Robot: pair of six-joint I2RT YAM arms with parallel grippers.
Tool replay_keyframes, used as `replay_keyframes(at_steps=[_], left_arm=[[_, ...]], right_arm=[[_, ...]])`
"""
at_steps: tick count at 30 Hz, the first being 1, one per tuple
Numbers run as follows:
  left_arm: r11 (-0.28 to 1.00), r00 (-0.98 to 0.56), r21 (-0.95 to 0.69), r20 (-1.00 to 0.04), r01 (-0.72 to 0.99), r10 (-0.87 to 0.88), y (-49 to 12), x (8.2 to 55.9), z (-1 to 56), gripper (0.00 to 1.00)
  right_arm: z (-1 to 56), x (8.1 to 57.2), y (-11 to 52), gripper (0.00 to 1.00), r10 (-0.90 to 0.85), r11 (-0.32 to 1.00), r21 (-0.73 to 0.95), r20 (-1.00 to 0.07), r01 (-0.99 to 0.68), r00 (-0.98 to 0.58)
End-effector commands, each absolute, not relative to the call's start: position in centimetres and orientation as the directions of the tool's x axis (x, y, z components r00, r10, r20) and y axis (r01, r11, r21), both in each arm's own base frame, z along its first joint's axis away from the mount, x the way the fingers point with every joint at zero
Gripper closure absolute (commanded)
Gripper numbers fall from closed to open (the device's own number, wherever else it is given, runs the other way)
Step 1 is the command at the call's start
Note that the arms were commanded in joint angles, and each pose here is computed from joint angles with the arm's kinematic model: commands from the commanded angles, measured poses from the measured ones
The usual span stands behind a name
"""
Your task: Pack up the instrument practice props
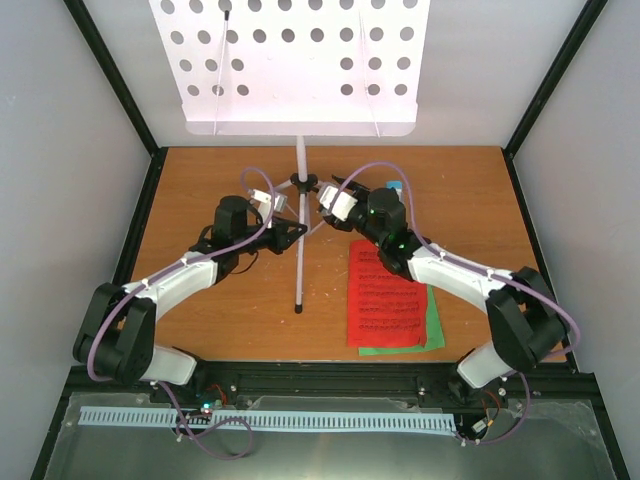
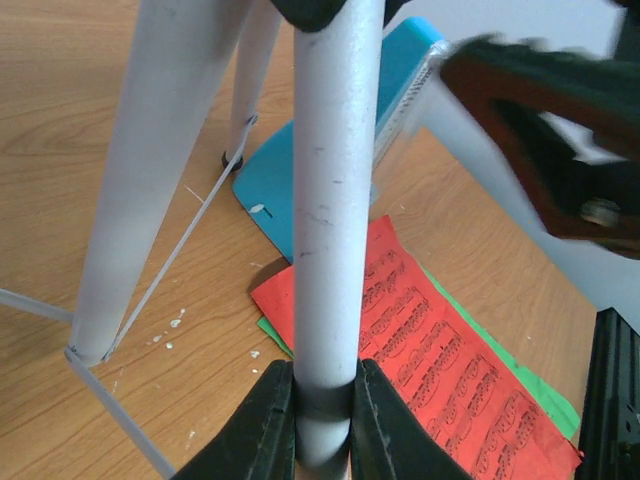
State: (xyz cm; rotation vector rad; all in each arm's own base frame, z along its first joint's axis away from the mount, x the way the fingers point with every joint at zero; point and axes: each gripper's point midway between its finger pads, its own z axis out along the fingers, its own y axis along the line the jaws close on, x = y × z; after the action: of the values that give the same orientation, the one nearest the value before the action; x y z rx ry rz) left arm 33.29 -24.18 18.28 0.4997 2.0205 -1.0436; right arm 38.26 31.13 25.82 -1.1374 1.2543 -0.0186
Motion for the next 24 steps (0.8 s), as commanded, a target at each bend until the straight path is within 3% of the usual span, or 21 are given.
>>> replay_keyframes(at_steps=[1, 5, 10, 13, 18, 24], left_arm=[[0.638, -0.583, -0.477, -0.811, 0.605, -0.053, -22.9, 34.7, 19.9, 0.99], [0.631, -0.577, -0.472, -0.816, 0.616, -0.047, -23.1, 34.8, 20.2, 0.84], [0.639, -0.570, -0.466, -0.820, 0.612, -0.053, -23.0, 34.9, 20.5, 0.52], [0.642, -0.549, -0.461, -0.833, 0.612, -0.075, -22.7, 34.7, 21.1, 0.41], [0.685, -0.491, -0.417, -0.866, 0.598, -0.099, -21.4, 34.4, 22.3, 0.22], [0.717, -0.480, -0.404, -0.870, 0.568, -0.110, -20.6, 34.5, 22.5, 0.16]], right_arm=[[30.0, 35.3, 31.2, 0.32, -0.520, 0.556, -0.642, -0.764, -0.527, 0.381], [30.8, 33.5, 30.1, 0.14, -0.287, 0.705, -0.308, -0.948, -0.638, 0.141], [27.5, 33.6, 29.1, 0.09, -0.097, 0.793, 0.065, -0.968, -0.606, -0.231], [26.7, 33.3, 30.1, 0.09, 0.042, 0.759, 0.270, -0.928, -0.592, -0.369], [26.9, 34.5, 31.2, 0.09, 0.276, 0.693, 0.575, -0.769, -0.434, -0.577], [27.0, 35.7, 33.1, 0.09, 0.416, 0.566, 0.772, -0.571, -0.290, -0.708]])
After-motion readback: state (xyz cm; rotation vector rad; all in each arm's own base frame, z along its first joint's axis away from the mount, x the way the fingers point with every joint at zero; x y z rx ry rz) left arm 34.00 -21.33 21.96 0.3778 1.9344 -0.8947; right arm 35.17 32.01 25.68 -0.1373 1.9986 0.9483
